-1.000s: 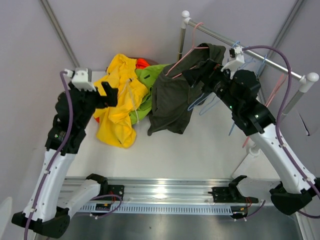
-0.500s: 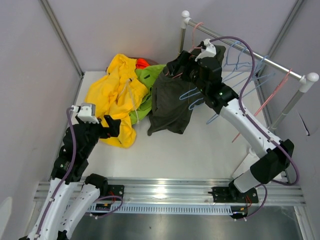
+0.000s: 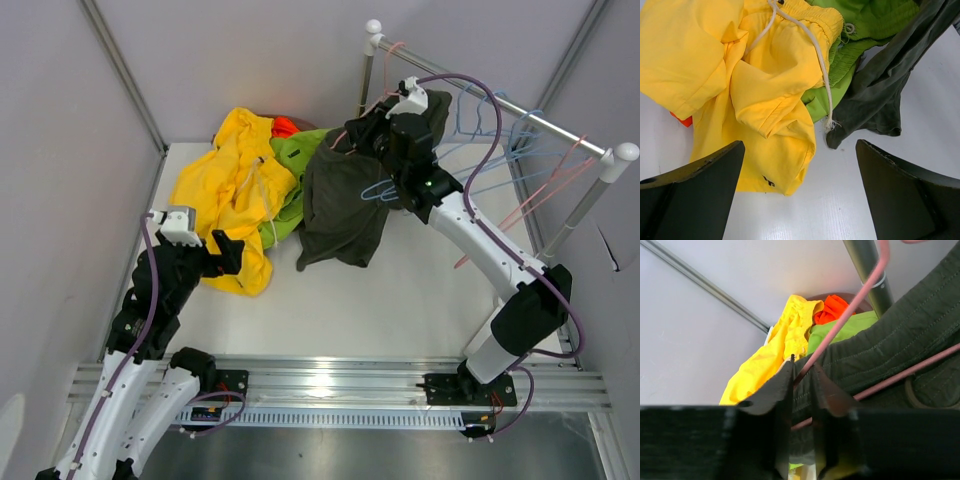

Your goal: Remove the shorts from the hanger

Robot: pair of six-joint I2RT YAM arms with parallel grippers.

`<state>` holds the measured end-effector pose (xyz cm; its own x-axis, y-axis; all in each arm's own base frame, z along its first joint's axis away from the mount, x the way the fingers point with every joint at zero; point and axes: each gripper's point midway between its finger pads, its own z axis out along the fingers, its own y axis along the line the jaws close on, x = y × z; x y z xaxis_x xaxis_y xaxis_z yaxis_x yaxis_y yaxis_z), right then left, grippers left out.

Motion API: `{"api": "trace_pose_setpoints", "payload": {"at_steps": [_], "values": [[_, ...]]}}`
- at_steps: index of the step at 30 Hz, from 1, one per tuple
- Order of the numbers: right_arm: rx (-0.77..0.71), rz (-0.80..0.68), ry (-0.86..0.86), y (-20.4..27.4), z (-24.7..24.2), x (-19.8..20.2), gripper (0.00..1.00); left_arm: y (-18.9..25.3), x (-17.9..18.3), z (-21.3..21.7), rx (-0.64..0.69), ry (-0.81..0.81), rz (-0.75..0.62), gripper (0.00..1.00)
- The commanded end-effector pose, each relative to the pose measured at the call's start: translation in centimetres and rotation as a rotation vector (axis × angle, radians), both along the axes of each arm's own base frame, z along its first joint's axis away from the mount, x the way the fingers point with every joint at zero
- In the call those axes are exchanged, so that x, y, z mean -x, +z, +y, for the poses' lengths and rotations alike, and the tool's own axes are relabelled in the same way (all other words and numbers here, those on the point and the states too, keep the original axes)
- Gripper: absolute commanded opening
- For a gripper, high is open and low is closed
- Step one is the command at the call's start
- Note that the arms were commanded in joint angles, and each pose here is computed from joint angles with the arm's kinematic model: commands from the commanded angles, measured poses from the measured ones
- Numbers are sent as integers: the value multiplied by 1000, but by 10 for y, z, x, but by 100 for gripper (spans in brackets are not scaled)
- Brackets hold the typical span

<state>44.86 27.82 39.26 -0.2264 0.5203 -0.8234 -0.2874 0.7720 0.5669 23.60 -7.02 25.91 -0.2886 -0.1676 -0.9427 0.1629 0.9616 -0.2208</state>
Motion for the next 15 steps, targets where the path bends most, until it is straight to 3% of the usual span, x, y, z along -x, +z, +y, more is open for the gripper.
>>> {"api": "trace_pose_setpoints", "payload": {"at_steps": [1, 2, 4, 8, 15], "values": [[-72, -100, -27, 44, -3, 0, 14, 7, -3, -7, 34, -17, -24, 99], [-69, -100, -27, 43, -3, 1, 5, 7, -3, -7, 32, -18, -24, 99], [-69, -103, -27, 49, -6, 7, 1, 7, -3, -8, 32, -23, -24, 99], [-87, -129, -29, 63, -15, 25, 0, 14, -2, -14, 37, -66, -52, 99], [-139, -197, -12, 104, -32, 70, 0, 42, 1, -58, 77, -290, -115, 99]]}}
